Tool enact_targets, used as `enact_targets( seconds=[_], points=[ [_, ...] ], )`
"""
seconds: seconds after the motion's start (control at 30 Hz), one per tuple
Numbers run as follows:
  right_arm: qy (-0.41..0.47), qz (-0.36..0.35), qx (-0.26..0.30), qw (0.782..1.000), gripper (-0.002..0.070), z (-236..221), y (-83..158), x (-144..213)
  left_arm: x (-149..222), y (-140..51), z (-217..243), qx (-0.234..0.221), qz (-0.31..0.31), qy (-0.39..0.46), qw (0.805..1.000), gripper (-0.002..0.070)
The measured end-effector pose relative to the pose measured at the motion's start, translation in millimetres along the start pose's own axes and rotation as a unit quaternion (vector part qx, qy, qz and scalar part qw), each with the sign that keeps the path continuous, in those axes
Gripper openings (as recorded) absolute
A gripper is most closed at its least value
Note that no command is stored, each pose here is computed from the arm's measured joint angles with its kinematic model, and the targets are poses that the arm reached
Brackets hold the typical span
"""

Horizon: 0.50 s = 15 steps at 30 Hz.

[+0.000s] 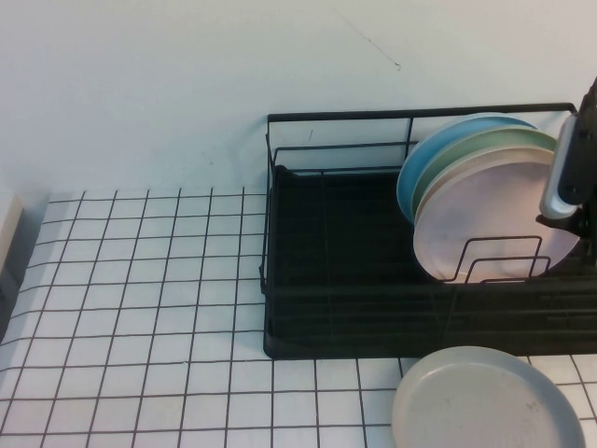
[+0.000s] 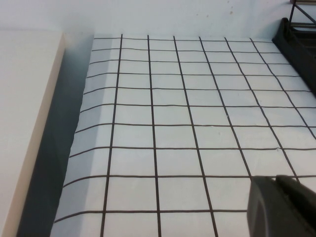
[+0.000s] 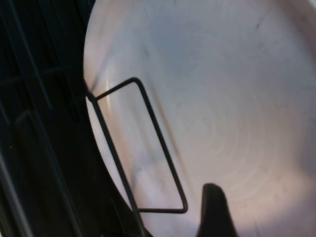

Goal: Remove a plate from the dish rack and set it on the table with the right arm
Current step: Grasp the plate from the shelf

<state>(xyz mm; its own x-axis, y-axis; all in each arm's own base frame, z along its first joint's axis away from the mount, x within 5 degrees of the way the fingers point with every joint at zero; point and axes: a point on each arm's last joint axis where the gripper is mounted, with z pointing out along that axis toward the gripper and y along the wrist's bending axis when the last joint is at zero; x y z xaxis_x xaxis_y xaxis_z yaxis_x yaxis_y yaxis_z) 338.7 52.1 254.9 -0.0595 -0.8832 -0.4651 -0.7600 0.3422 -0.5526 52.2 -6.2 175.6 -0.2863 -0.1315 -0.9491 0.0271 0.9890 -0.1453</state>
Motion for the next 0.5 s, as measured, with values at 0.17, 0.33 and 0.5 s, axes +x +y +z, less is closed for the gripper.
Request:
enact_targets(
  seconds=[0.17,0.33,0.5],
  points=[
    [-0.014,0.028,-0.008,0.999,0.0412,0.0,1.3,-2.6,0.0,0.0,0.0,0.0,0.0,0.0,1.0,-0.0004],
    [-0.04,0.057,-0.025,0.997,0.0368,-8.3,2.8,-10.6,0.0,0.0,0.0,0.0,0.0,0.0,1.0,-0.0004],
    [-0.055,0.076,0.005,0.996,0.0338,-26.7,-3.4,-18.6,0.0,0.0,0.0,0.0,0.002,0.0,1.0,-0.0004]
  ],
)
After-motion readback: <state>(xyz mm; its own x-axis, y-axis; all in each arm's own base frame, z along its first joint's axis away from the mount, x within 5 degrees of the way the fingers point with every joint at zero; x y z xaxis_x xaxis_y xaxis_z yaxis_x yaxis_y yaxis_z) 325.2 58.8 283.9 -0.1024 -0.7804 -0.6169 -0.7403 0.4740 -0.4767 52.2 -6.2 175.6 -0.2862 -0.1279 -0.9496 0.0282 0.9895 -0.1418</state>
